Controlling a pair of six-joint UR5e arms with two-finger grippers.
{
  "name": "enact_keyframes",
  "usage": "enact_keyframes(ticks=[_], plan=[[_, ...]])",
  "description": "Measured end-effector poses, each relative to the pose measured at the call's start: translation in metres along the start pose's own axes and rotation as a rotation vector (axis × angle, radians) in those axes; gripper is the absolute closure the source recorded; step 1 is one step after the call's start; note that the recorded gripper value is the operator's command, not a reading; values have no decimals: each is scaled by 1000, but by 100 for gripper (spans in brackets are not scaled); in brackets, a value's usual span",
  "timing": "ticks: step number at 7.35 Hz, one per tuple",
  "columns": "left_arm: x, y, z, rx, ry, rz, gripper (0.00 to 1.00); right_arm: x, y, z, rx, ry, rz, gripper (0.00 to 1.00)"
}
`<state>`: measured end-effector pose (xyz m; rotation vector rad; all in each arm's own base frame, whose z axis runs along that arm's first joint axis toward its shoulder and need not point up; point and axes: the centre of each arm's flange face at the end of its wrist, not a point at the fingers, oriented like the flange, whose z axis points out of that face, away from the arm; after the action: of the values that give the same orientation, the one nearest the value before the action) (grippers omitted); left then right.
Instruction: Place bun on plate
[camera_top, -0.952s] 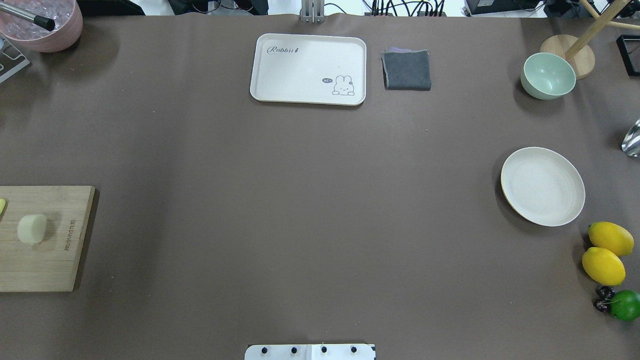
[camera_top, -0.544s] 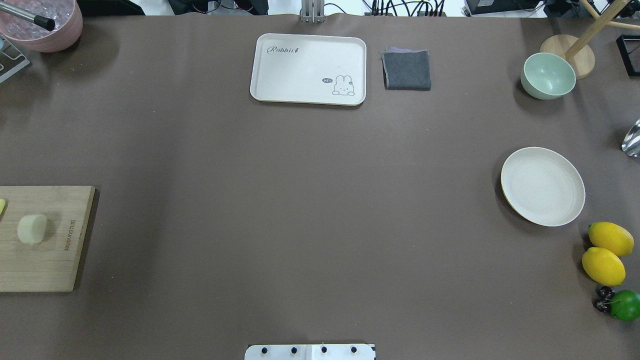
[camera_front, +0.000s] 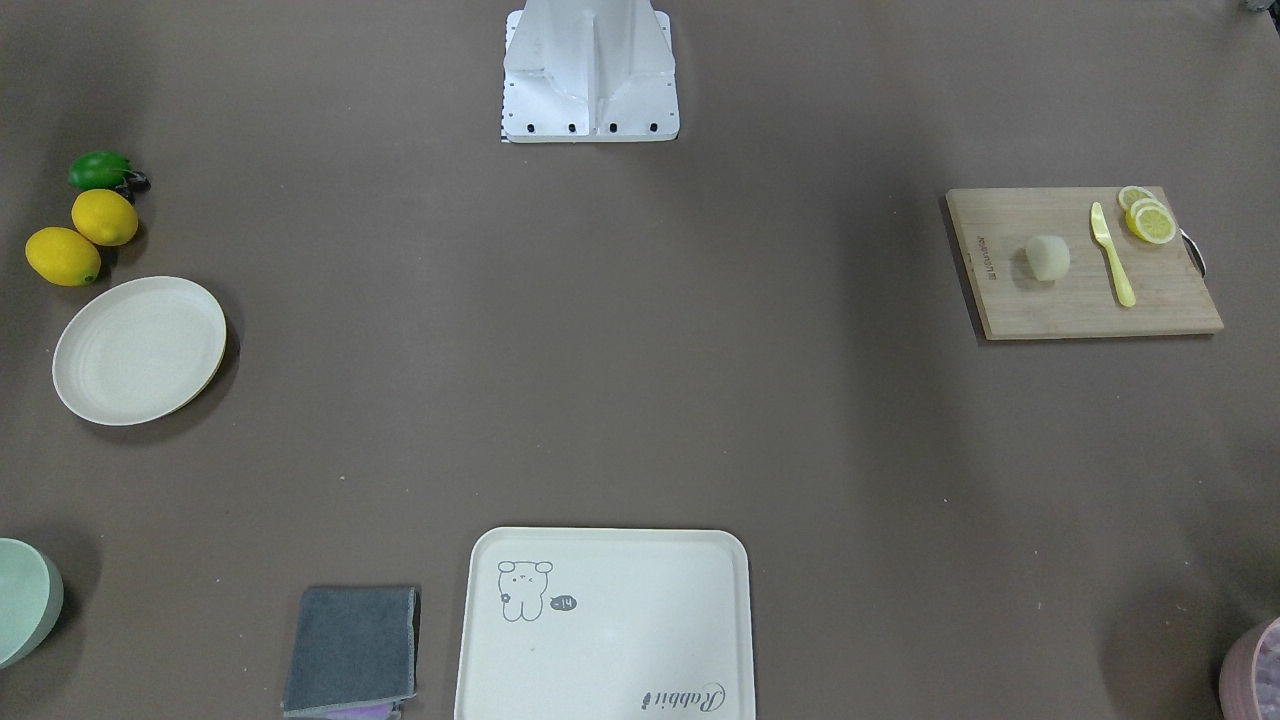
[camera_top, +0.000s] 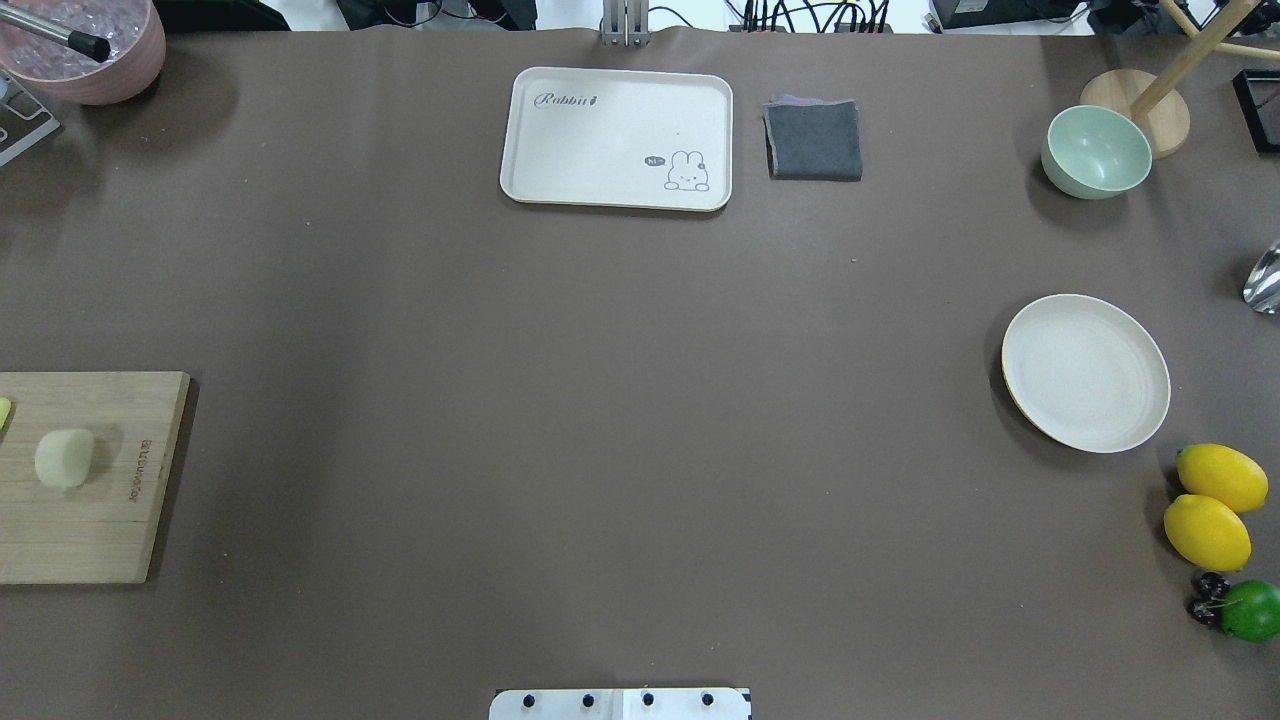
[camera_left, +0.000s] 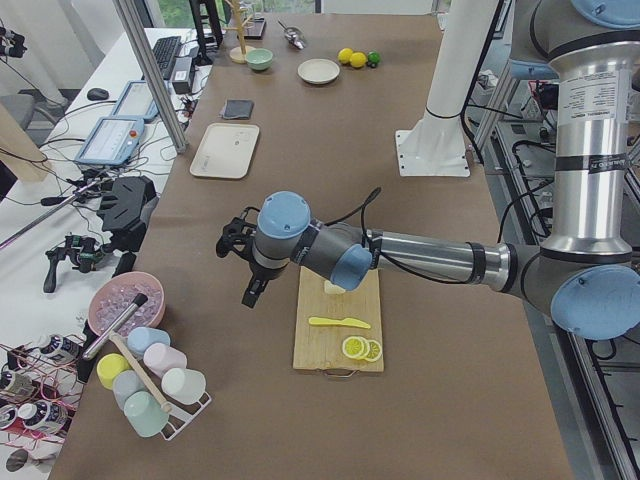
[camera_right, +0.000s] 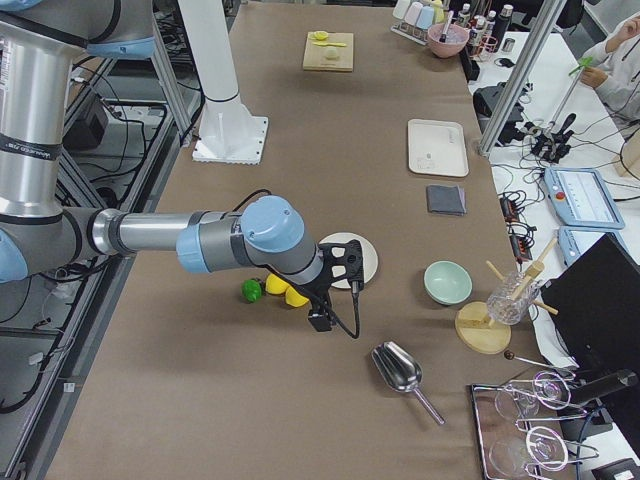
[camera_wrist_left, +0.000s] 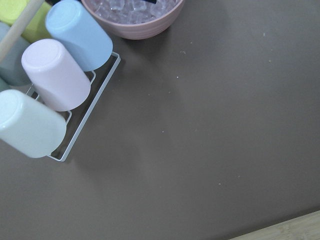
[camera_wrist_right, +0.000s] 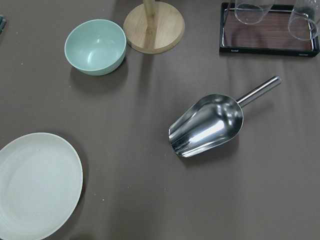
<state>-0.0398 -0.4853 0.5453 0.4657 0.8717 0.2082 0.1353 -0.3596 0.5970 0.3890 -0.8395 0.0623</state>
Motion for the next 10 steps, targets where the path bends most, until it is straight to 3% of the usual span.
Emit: enact_keyframes(ticks=[2, 3, 5, 8, 10], plan=[[20, -9, -10, 68, 62, 11, 2, -3, 1, 4, -3, -14, 38, 0], [34, -14, -9, 74, 115, 0, 2, -13, -5, 13, -21, -24, 77, 0], [59, -14, 13, 30, 182, -35, 2, -45, -17, 42, -85, -49, 112, 0], [71, -10, 45, 0, 126, -36, 2, -92, -15, 91, -171, -93, 95, 2], [72, -7, 51, -7, 112, -37, 2, -102, -5, 123, -189, -114, 112, 5]])
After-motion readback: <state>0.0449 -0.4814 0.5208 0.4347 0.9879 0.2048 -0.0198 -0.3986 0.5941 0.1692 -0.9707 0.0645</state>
